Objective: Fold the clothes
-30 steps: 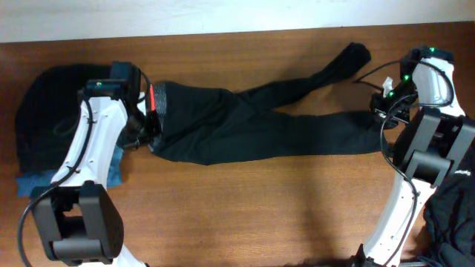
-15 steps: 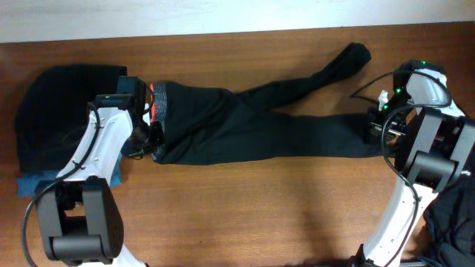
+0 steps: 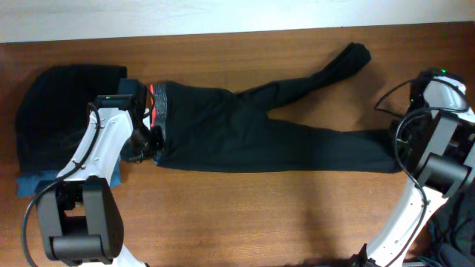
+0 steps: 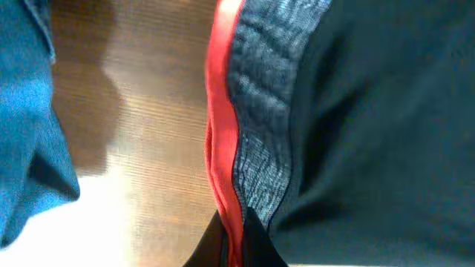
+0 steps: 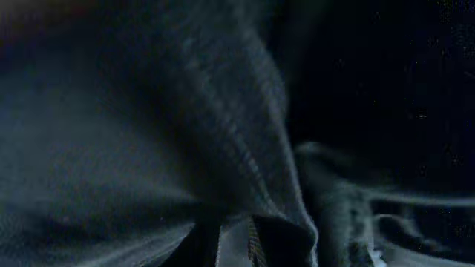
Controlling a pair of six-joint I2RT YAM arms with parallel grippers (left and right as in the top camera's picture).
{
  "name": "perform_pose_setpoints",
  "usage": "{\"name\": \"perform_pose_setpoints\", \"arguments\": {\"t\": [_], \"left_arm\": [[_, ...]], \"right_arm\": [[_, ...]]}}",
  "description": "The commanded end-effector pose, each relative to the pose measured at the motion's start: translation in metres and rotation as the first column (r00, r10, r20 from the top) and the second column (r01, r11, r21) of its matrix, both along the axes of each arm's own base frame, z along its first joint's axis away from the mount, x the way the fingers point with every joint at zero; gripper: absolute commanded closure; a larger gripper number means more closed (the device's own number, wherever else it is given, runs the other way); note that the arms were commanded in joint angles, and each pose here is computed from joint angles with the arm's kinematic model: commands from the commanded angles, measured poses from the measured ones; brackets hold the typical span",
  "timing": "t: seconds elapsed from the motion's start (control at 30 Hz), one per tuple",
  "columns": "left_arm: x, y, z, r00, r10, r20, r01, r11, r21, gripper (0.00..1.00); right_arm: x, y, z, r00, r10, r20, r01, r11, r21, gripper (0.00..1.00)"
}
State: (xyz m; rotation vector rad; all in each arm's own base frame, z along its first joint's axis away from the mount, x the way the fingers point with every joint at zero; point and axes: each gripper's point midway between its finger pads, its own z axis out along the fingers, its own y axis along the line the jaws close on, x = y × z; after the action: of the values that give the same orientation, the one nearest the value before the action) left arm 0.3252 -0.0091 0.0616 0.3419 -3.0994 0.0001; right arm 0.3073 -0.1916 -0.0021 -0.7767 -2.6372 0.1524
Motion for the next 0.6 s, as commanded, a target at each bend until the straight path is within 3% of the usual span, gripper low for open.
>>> {"name": "perform_pose_setpoints", "arguments": {"t": [0.0,0.5,0.53,0.57], "left_arm": [[-0.012,0.002,0.005,0.999,-0.016,-0.03,0.016,1.0,0.007,1.0],[-0.042,0.002,0.008,0.989,-0.016,-0.15,0.017,1.0,0.009,1.0],[-0.041,0.002,0.008,0.989,-0.016,-0.146,0.017,1.0,0.009,0.77],[-0.041,0.002,0.008,0.989,-0.016,-0.145,0.017,1.0,0.009,0.39]], "right_arm": [[-0.026,-0.021,-0.031,0.994,-0.025,-0.107,0.018,0.998,-0.065,0.81],[-0.026,-0.02,-0.031,0.993,-0.023,-0.113,0.016,0.998,-0.062,0.81],[-0.026,-0.02,-0.031,0.994,-0.024,-0.111,0.018,0.998,-0.059,0.81],[-0.026,-0.019,-0.031,0.994,-0.026,-0.109,0.02,0.998,-0.056,0.81]]}}
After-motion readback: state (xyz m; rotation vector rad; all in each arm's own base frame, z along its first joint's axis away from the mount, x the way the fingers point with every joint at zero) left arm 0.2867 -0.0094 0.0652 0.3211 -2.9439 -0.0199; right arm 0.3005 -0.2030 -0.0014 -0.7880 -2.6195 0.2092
